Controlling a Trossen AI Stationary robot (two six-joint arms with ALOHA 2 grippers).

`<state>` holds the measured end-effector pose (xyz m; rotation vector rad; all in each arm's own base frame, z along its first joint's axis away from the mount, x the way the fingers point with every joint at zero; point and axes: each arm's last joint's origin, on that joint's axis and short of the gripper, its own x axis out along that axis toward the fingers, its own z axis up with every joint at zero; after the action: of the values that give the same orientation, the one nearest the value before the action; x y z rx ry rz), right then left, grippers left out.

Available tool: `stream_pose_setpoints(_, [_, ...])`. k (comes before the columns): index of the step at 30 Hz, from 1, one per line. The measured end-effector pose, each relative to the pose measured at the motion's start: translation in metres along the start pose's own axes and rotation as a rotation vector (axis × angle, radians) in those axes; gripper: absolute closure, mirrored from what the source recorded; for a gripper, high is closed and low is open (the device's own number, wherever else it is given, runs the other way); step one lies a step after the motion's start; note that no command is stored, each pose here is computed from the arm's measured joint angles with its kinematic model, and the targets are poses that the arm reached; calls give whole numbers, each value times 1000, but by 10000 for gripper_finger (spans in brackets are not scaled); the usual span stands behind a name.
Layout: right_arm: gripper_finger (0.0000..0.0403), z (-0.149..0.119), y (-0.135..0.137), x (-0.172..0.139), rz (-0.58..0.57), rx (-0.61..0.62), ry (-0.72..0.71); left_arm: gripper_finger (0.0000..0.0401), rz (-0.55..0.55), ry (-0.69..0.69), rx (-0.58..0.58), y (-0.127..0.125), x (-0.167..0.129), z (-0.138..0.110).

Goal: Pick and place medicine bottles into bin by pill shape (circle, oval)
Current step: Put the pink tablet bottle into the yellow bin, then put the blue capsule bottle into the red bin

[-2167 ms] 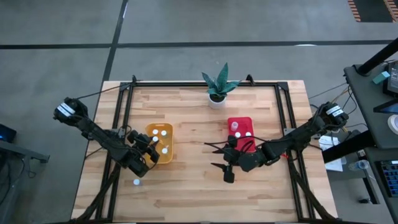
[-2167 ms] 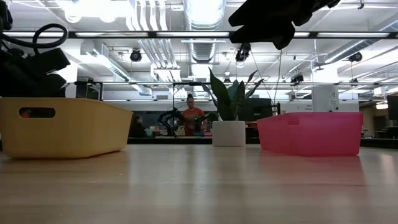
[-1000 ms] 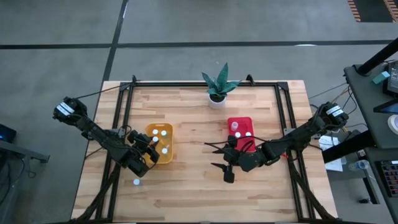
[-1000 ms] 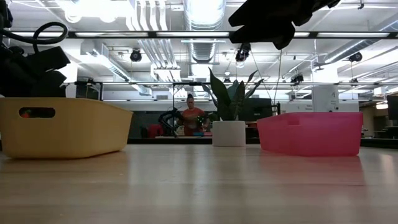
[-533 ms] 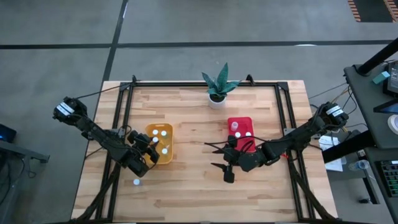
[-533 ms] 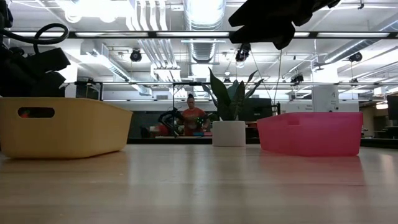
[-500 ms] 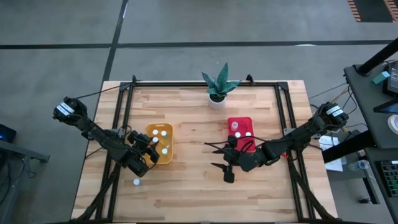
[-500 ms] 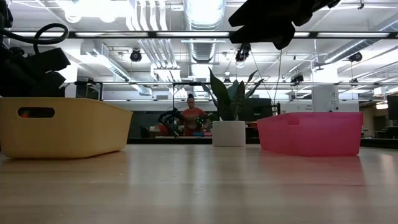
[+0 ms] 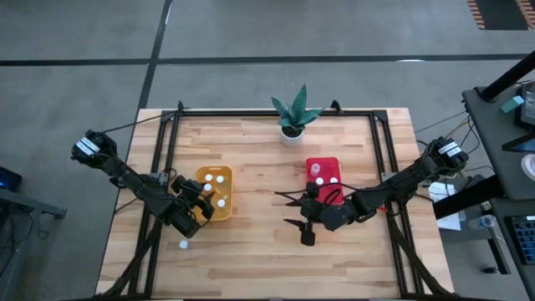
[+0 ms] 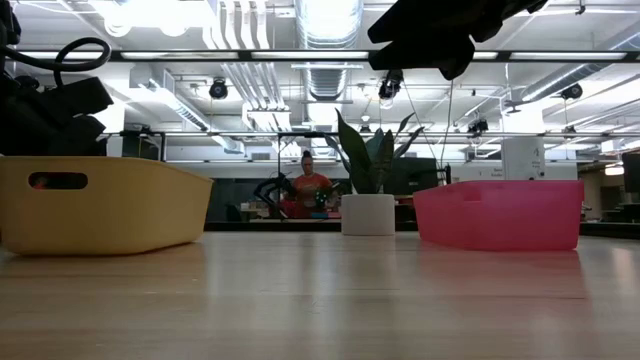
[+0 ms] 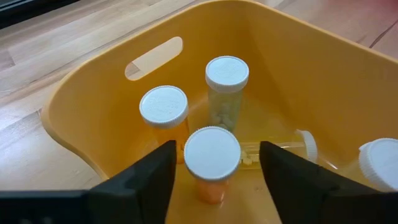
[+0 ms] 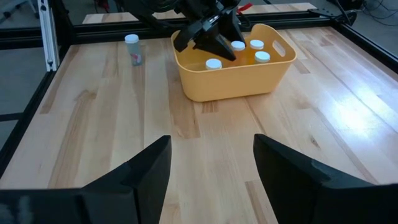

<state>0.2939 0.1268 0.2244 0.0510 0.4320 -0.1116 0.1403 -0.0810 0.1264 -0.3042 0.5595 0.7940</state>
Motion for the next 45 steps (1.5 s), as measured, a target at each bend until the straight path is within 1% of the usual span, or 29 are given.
stream_pose_setpoints(3, [183, 0, 0, 0, 0, 0, 0, 163, 2, 1, 5, 0, 0, 0])
stream_pose_setpoints(6, [183, 0, 0, 0, 0, 0, 0, 148, 6, 7, 38, -2, -2, 3])
stream_pose_setpoints(14, [183, 0, 0, 0, 0, 0, 0, 145, 46, 20, 101, -9, -13, 19])
stream_pose_setpoints(17, [183, 0, 0, 0, 1, 0, 0, 146, 34, 20, 142, -17, -21, 31])
stream_pose_setpoints(25, [183, -1, 0, 0, 2, 19, 6, 146, -85, -20, 313, -50, -48, 74])
stream_pose_setpoints(29, [183, -3, -1, 0, -4, 47, 29, 146, -145, -59, 379, -65, -63, 96])
stream_pose_setpoints(32, [183, -7, -2, 0, -9, 60, 63, 146, -203, -67, 403, -75, -73, 111])
stream_pose_setpoints(34, [183, -9, -3, -1, -19, 65, 91, 146, -250, -51, 404, -80, -80, 120])
stream_pose_setpoints(38, [183, -13, -6, -4, -37, 50, 140, 146, -350, 4, 361, -87, -91, 135])
stream_pose_setpoints(41, [183, -12, -8, -9, -41, 33, 152, 146, -424, 54, 324, -92, -96, 145])
stream_pose_setpoints(43, [183, -8, -9, -12, -36, 22, 143, 146, -468, 102, 307, -93, -98, 149])
stream_pose_setpoints(45, [183, -5, -10, -16, -29, -9, 132, 146, -514, 162, 267, -94, -99, 153])
